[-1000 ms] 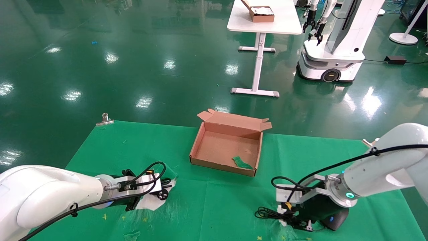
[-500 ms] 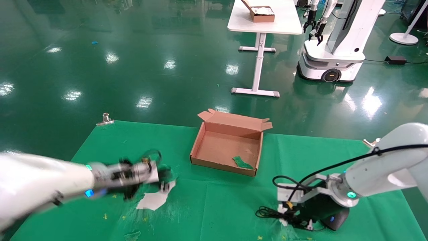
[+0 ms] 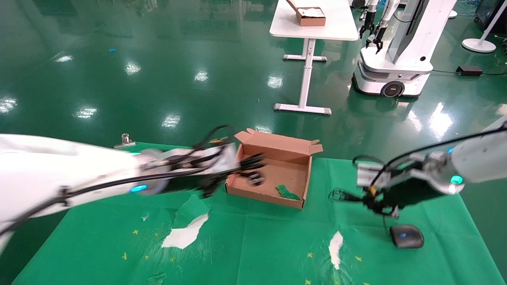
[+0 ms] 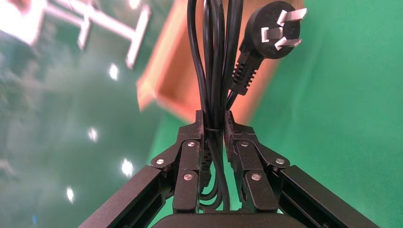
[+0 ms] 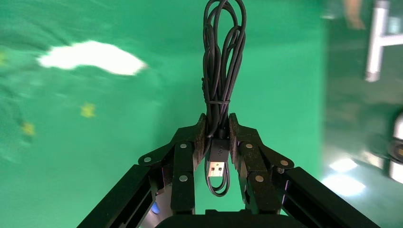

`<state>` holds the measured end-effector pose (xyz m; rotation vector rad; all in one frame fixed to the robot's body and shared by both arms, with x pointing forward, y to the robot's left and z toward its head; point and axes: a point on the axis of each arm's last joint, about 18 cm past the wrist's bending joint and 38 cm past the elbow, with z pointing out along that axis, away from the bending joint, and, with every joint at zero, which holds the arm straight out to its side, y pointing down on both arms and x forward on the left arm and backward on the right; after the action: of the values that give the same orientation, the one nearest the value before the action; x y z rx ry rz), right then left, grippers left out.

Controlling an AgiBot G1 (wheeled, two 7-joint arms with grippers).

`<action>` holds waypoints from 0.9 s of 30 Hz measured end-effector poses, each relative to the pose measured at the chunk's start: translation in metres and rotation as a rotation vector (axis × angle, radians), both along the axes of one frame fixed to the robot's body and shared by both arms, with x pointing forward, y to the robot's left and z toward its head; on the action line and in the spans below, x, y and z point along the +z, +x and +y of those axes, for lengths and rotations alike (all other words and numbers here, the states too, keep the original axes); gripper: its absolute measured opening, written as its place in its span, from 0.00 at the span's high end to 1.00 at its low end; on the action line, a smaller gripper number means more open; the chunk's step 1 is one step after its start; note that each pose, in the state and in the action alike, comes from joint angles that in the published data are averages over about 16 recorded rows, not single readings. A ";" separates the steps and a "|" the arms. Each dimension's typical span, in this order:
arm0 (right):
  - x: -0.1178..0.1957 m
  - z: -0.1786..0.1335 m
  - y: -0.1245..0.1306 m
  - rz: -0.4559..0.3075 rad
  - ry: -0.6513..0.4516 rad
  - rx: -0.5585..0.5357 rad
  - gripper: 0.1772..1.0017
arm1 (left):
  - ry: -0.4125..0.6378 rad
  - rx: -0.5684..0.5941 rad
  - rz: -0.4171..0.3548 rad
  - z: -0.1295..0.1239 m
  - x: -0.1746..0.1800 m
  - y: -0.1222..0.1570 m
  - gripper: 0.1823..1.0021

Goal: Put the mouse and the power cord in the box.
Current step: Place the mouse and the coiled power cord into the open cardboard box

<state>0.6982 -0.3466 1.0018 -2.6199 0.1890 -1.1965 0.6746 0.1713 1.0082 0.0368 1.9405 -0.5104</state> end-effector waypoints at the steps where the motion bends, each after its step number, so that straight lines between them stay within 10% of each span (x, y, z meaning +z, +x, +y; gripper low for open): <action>1: 0.006 -0.003 -0.001 -0.013 0.000 -0.008 0.89 | 0.002 -0.017 -0.020 -0.011 0.002 0.001 0.90; 12: 0.053 -0.020 -0.027 -0.120 -0.001 -0.059 0.89 | 0.095 -0.084 -0.236 -0.096 -0.011 0.027 0.90; 27: 0.068 -0.001 -0.053 -0.189 -0.017 -0.045 0.89 | 0.177 -0.043 -0.354 -0.107 -0.030 0.056 0.90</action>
<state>0.6448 -0.3476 1.0694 -2.5102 0.2029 -1.4568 0.7310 0.0645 0.9783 0.2657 1.6340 -0.3323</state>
